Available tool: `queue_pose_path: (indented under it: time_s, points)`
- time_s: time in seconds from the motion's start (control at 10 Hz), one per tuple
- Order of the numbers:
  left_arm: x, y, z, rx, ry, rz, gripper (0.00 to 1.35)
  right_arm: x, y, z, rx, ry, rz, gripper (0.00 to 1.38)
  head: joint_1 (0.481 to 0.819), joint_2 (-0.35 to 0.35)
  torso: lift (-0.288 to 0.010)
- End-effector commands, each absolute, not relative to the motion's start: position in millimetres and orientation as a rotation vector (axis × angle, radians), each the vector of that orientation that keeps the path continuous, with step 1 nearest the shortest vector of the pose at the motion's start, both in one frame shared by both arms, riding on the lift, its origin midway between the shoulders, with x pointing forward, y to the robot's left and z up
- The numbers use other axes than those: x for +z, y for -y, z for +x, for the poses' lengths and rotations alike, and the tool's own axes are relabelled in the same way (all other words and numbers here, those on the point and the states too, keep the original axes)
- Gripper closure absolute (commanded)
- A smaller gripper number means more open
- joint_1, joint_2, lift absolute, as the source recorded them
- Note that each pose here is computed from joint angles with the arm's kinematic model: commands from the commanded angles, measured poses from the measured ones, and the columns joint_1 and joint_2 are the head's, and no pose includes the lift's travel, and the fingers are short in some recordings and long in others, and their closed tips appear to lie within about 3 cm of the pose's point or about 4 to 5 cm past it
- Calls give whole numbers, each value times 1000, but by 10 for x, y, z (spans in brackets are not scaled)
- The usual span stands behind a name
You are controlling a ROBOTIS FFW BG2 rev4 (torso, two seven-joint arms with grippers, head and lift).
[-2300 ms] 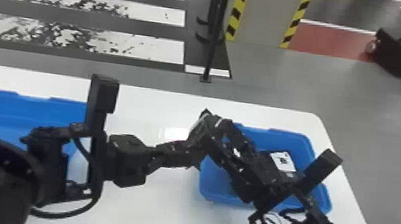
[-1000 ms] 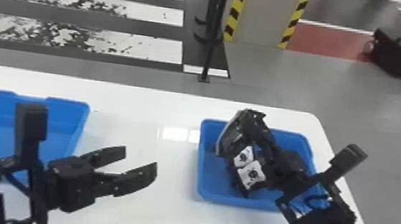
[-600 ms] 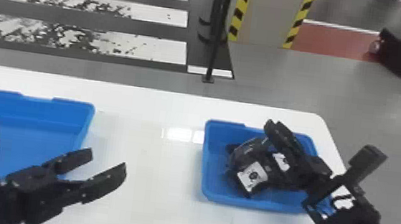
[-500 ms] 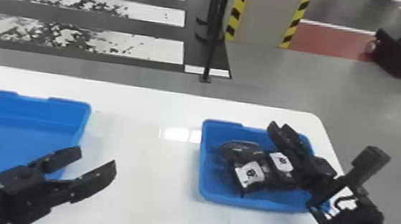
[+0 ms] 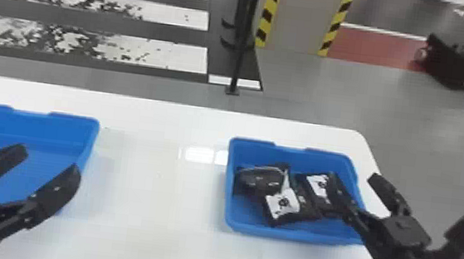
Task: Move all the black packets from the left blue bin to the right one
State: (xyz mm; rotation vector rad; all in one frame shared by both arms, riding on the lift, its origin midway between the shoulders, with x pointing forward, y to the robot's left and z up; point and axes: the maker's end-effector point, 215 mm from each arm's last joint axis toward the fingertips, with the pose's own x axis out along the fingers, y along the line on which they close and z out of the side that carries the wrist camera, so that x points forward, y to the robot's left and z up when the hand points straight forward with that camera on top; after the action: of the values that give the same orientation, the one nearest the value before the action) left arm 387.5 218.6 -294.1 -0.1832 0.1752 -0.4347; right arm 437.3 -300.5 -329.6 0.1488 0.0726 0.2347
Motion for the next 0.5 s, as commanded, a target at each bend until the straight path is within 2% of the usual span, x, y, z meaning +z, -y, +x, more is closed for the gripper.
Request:
queue_pose_path:
  time_s: [0.0,0.2,0.4]
  points:
    - [-2919,-2393,3754,-379,-140,-144,179,-3206,2907,4040,227,-60,125,128,695,-122,-150]
    - [-2859,-2620,3634,-312,-98,-83,179,-2939,2839,3720,210,-15,77,131,695,-75,-150]
    - [-2948,-2788,3543,-264,-122,-32,180,-2724,2676,3493,225,0,48,131,695,-24,-150]
